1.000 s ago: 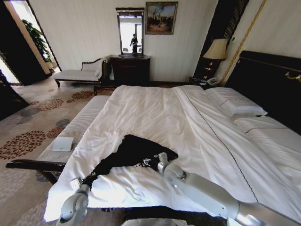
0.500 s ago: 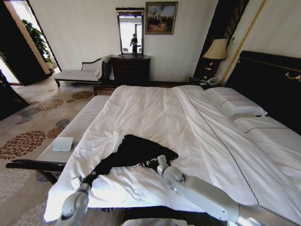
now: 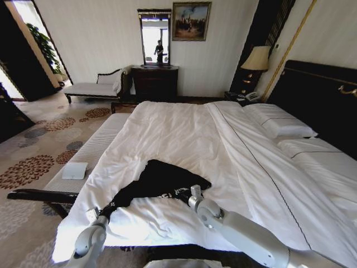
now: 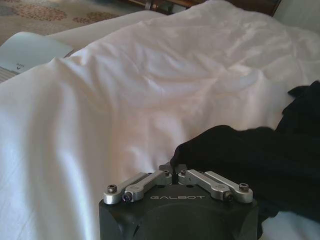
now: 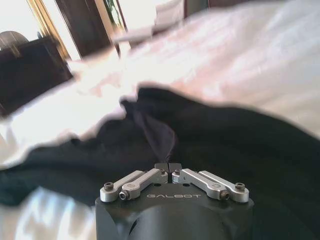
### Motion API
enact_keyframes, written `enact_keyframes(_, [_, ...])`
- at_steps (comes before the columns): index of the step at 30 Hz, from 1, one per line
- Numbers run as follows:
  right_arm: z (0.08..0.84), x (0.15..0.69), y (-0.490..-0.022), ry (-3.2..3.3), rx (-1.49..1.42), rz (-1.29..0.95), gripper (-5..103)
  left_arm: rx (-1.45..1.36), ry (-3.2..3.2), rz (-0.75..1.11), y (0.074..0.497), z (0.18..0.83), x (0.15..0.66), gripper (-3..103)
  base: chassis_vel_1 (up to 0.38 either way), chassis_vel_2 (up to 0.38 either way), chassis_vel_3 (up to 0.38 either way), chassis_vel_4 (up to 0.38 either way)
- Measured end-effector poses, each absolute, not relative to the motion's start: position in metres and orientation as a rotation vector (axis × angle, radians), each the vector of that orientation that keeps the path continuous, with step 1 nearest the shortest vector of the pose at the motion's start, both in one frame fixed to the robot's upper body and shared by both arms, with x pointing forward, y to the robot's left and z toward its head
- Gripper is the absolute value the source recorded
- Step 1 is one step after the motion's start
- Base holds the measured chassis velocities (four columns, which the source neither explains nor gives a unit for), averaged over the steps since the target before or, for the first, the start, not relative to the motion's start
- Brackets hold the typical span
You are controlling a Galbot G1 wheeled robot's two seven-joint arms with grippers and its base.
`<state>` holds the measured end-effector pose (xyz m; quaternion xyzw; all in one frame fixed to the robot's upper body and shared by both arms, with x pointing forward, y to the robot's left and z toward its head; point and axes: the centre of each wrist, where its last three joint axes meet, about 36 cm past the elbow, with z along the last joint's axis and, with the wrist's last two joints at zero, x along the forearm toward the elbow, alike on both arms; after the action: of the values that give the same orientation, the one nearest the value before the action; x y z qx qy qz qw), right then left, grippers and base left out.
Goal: Fold the clothes on the bed.
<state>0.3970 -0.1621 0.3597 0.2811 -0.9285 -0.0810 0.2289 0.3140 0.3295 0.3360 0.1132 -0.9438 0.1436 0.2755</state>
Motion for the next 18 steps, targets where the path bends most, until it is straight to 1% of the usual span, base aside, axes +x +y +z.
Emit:
enact_keyframes(1, [0.36, 0.397, -0.162, -2.556, 0.774, -0.223, 0, 0.304, -2.536, 0.386, 0.33, 0.336, 0.314, 0, 0.0, 0.0, 0.0, 0.0])
enact_keyframes(5, [0.38, 0.412, -0.191, -2.768, 0.91, -0.44, 0, 0.206, -2.66, 0.499, 0.323, 0.366, 0.334, 0, 0.0, 0.0, 0.0, 0.0])
enact_keyframes(6, [0.38, 0.412, -0.191, -2.768, 0.91, -0.44, 0, 0.206, -2.66, 0.499, 0.323, 0.366, 0.334, 0, 0.0, 0.0, 0.0, 0.0])
enact_keyframes(9, [0.397, 0.417, -0.222, -2.887, 0.983, -0.556, 0, 0.115, -2.743, 0.586, 0.315, 0.391, 0.354, 0, 0.0, 0.0, 0.0, 0.0])
enact_keyframes(10, [0.397, 0.417, -0.222, -2.887, 0.983, -0.556, 0, 0.115, -2.743, 0.586, 0.315, 0.391, 0.354, 0, 0.0, 0.0, 0.0, 0.0])
enact_keyframes(14, [0.414, 0.41, -0.255, -2.99, 0.986, -0.609, 0, 0.019, -2.823, 0.685, 0.308, 0.418, 0.38, 0, 0.0, 0.0, 0.0, 0.0])
enact_keyframes(15, [0.414, 0.41, -0.255, -2.99, 0.986, -0.609, 0, 0.019, -2.823, 0.685, 0.308, 0.418, 0.38, 0, 0.0, 0.0, 0.0, 0.0])
enact_keyframes(18, [0.43, 0.398, -0.272, -3.069, 0.984, -0.647, 0, -0.07, -2.884, 0.768, 0.302, 0.447, 0.404, 0, 0.0, 0.0, 0.0, 0.0])
